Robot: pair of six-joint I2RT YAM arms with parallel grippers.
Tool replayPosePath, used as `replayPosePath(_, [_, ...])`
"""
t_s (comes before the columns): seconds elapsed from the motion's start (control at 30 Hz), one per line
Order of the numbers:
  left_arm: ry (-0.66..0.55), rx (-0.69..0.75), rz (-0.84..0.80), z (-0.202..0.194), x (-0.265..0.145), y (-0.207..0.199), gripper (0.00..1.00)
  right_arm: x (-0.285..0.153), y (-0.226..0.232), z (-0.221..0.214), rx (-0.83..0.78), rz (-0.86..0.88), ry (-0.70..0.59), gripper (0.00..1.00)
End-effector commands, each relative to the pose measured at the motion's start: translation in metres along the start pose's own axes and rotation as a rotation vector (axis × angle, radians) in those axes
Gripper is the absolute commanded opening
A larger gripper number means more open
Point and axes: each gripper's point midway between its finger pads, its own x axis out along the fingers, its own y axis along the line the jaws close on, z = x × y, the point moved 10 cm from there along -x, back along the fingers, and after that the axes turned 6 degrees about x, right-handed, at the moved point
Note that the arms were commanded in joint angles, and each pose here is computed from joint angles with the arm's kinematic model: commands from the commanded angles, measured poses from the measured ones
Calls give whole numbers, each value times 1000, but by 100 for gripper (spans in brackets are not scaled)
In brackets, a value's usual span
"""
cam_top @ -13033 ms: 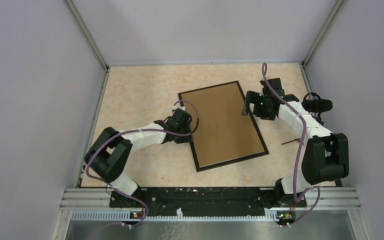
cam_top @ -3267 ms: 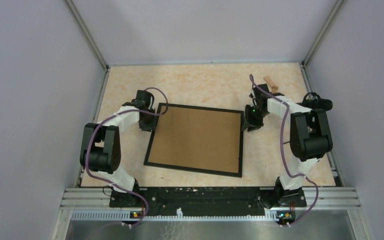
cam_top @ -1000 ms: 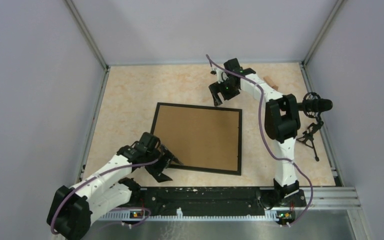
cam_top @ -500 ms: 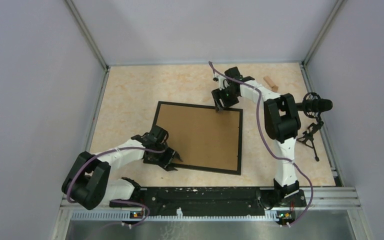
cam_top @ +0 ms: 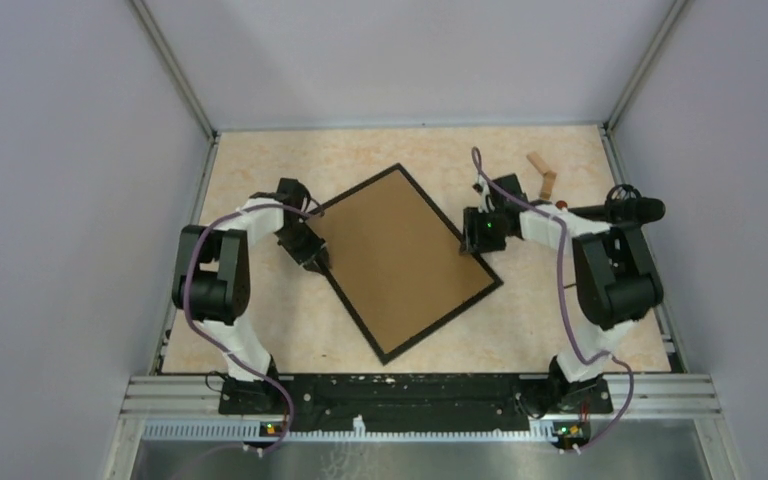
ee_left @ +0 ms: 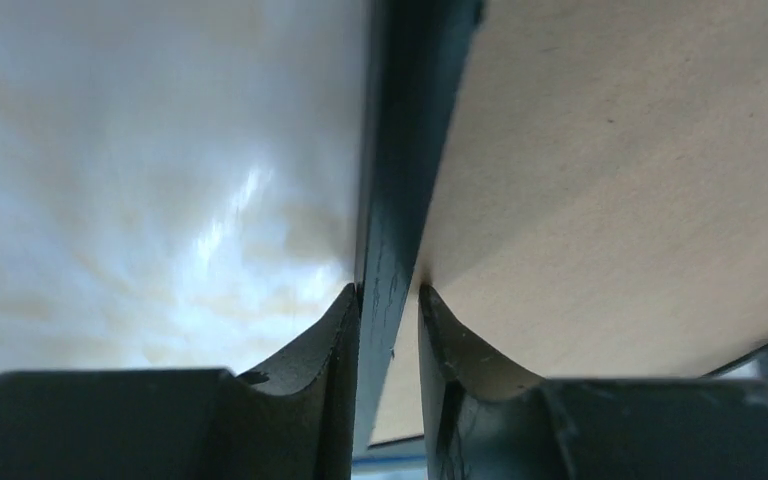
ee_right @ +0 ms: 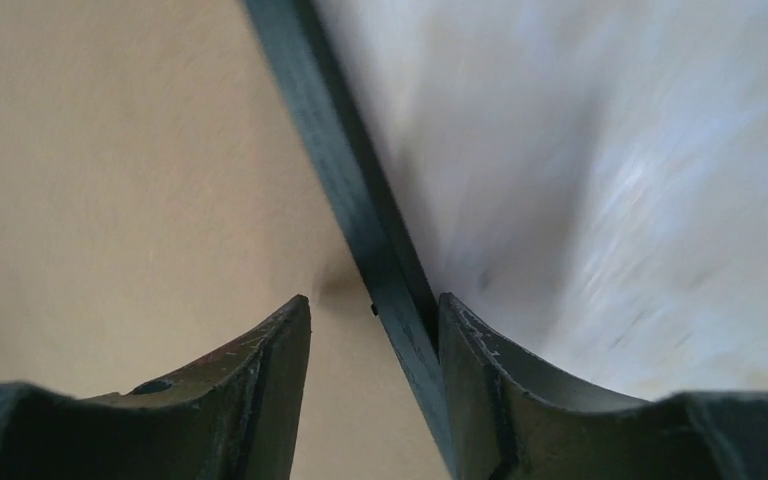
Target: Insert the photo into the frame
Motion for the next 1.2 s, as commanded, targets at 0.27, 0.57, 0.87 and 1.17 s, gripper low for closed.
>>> replayPosePath(0.27, [-180, 446, -41, 96, 46, -42, 6, -61, 44, -91, 183, 316, 157, 58])
replayPosePath(0.57, [-45, 493, -270, 86, 60, -63, 0, -59, 39, -77, 183, 179, 92, 67])
replayPosePath(0.87, [-110, 562, -269, 97, 45, -79, 8, -79, 25, -62, 178, 50, 26, 71])
replayPosePath(1.17, [-232, 659, -243, 81, -1, -63, 49, -89, -20, -51, 263, -98, 2, 69])
